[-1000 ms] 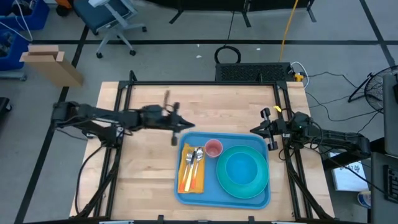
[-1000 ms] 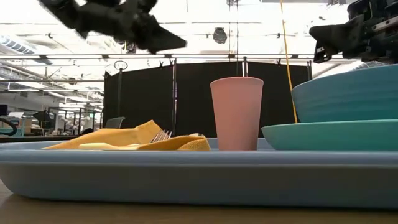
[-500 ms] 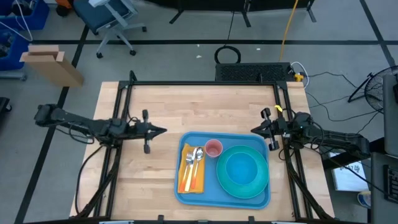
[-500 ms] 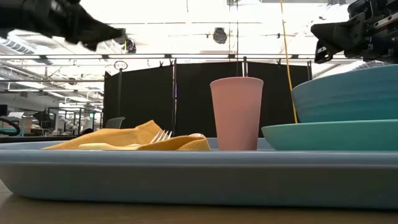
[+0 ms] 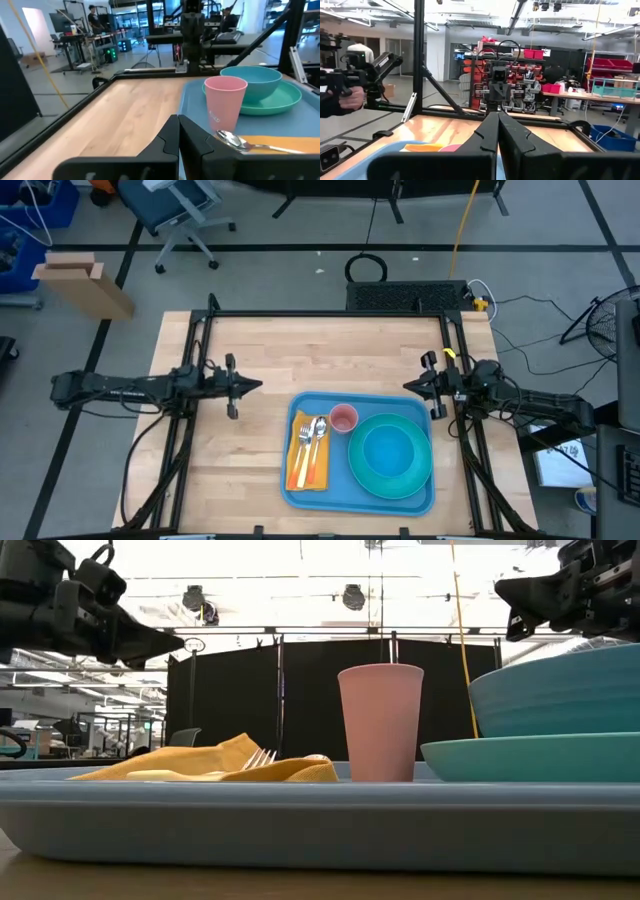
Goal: Set up tray
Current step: Return to Home Position
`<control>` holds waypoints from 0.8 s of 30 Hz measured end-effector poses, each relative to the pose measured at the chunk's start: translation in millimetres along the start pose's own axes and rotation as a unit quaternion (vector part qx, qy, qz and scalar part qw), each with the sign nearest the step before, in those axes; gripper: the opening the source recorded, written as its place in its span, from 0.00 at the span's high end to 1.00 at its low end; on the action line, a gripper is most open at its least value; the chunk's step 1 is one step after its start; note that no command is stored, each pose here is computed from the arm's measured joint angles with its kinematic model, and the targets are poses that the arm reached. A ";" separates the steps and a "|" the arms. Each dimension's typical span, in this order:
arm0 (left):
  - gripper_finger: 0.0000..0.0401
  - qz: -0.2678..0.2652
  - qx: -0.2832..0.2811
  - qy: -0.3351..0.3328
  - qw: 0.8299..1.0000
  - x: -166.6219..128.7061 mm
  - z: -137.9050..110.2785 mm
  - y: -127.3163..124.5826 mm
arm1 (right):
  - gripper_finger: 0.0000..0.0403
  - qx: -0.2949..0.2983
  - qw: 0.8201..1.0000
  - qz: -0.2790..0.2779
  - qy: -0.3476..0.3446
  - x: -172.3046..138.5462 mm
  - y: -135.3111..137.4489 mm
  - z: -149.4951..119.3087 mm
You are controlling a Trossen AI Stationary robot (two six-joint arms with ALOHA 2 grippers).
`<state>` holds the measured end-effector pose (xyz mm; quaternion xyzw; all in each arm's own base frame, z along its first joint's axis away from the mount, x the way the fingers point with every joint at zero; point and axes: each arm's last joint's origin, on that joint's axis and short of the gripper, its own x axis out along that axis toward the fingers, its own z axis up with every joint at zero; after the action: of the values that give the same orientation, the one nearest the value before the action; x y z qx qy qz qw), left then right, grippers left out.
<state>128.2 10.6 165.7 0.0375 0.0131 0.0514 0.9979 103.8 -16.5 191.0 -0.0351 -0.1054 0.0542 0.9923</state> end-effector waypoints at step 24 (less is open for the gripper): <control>1.00 0.011 0.039 -0.008 0.999 -23.1 1.6 1.0 | 1.00 0.027 1.000 0.003 -0.013 -2.8 1.2 2.4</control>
<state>105.1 9.1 167.9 0.0771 0.0063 0.0619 0.9951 100.5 -15.5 192.6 -0.0078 -0.1169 0.0602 0.9913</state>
